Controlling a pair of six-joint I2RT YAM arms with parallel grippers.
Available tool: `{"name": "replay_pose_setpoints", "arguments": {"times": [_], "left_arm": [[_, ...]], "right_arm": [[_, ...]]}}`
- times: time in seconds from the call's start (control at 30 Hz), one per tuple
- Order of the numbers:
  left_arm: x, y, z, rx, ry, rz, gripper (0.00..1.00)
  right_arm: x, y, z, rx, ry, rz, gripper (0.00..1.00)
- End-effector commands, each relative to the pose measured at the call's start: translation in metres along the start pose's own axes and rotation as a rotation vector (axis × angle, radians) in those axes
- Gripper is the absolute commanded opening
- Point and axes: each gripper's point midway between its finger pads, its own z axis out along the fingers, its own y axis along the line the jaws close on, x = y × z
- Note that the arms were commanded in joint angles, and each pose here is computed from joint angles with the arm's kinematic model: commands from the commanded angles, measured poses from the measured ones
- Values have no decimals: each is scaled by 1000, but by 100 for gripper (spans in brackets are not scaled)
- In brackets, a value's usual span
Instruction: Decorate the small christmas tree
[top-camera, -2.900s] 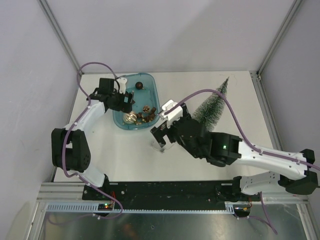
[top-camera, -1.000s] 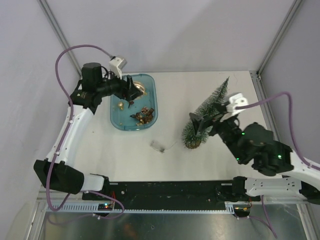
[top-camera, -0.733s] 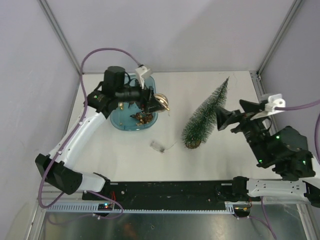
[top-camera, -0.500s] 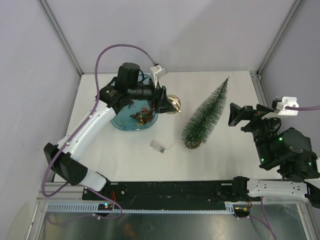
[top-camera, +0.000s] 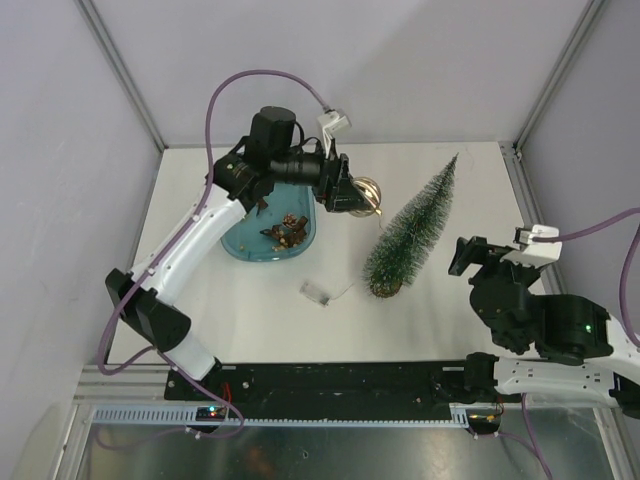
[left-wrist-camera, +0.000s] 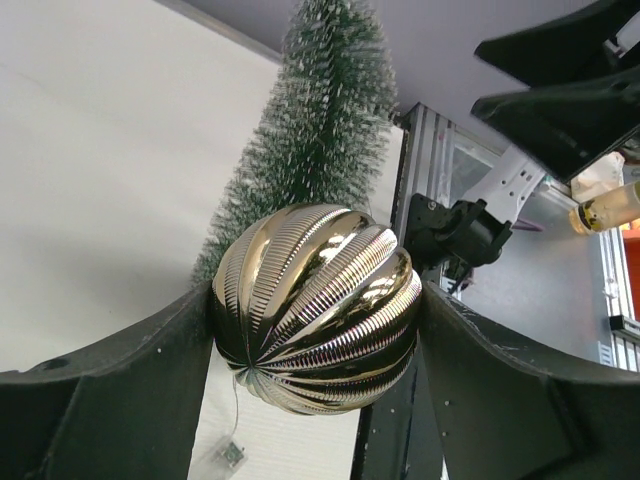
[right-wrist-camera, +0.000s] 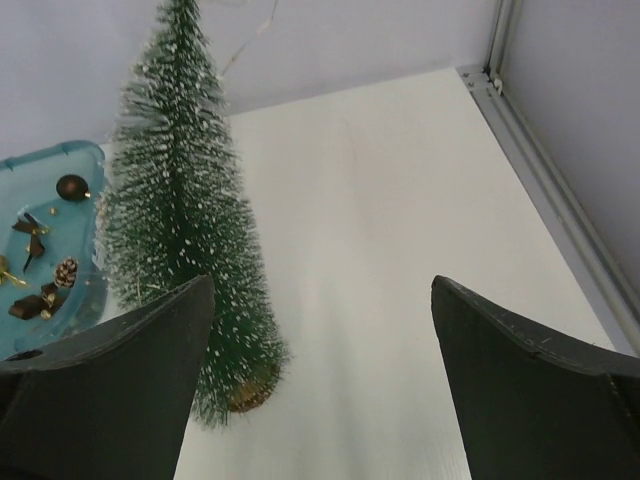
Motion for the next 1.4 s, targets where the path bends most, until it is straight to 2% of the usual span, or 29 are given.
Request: {"name": "replay_pose_setpoints", "arguments": {"times": [0.0,0.73,1.07,1.37], "left_arm": [[-25,-13,1,35,-41,32,50],[-40,8,38,50,-36,78,50],[-25,4,45,92,0,68,50],[-6,11,52,85,37,56,50]], "right_arm": [[11,-5,-1,6,23,109,93],[43,13,13,27,35,113,93],[48,19,49,-7,82,157,93],[53,32,62,-69,91,165,93]]}}
